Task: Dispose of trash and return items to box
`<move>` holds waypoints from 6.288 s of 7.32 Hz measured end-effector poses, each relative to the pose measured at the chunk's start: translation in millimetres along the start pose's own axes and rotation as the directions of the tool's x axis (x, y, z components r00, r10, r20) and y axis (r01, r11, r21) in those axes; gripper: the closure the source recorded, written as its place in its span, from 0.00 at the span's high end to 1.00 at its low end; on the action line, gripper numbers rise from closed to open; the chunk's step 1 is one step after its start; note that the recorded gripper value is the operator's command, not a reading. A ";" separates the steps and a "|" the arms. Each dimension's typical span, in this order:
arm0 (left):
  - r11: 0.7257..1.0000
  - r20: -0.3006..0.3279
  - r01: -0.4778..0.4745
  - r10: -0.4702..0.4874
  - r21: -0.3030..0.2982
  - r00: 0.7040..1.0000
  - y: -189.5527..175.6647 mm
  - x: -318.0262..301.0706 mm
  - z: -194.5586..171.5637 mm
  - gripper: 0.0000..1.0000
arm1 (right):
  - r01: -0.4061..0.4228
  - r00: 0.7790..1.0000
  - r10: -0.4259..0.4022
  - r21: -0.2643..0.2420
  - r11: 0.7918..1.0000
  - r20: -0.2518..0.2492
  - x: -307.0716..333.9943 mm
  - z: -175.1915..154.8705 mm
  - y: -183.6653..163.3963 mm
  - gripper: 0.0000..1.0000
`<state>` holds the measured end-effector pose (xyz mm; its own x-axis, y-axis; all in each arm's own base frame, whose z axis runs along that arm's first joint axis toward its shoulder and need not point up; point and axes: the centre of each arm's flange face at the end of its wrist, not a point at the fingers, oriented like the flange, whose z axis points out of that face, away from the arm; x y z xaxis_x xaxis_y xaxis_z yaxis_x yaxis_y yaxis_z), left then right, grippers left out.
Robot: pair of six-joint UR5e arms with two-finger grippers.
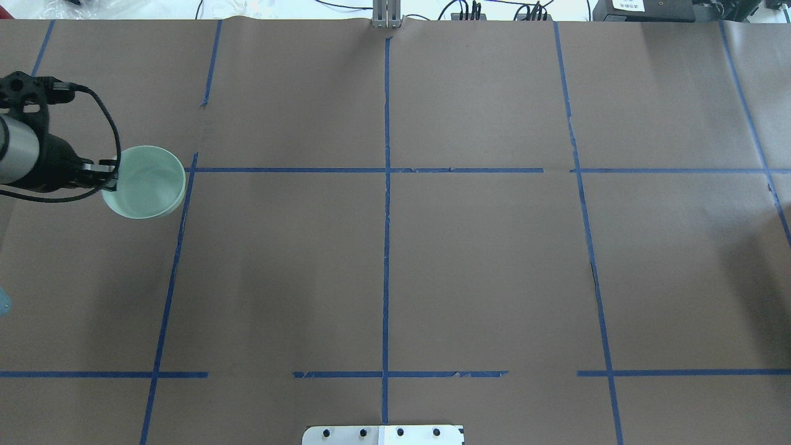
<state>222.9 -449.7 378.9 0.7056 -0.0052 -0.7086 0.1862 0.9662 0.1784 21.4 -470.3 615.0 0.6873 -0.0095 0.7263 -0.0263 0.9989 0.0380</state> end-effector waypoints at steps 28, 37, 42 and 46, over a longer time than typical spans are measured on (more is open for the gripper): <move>0.993 0.043 -0.041 0.046 -0.107 0.998 -6.4 -391.1 -34.5 1.00 | -0.034 0.997 0.030 0.047 0.998 0.071 9.0 -29.5 9.0 1.00; 0.994 0.039 -0.049 0.053 -0.103 0.998 -14.3 -386.1 -34.0 1.00 | -0.040 0.998 0.039 0.031 0.999 0.042 23.6 -18.1 10.6 1.00; 0.994 0.038 -0.052 0.056 -0.101 0.998 -14.5 -385.8 -34.6 1.00 | -0.042 0.999 0.042 0.032 0.999 0.009 28.9 -16.3 11.9 1.00; 0.994 0.038 -0.052 0.056 -0.101 0.998 -14.2 -385.6 -34.5 1.00 | -0.042 0.999 0.042 0.031 0.999 0.009 28.9 -16.2 11.9 1.00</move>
<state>-75.4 -452.6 626.1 0.7406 0.0395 -0.6708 0.0790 0.9862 0.1454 52.8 -457.9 625.3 0.6791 0.0323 0.7334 -0.0783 0.9965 0.0287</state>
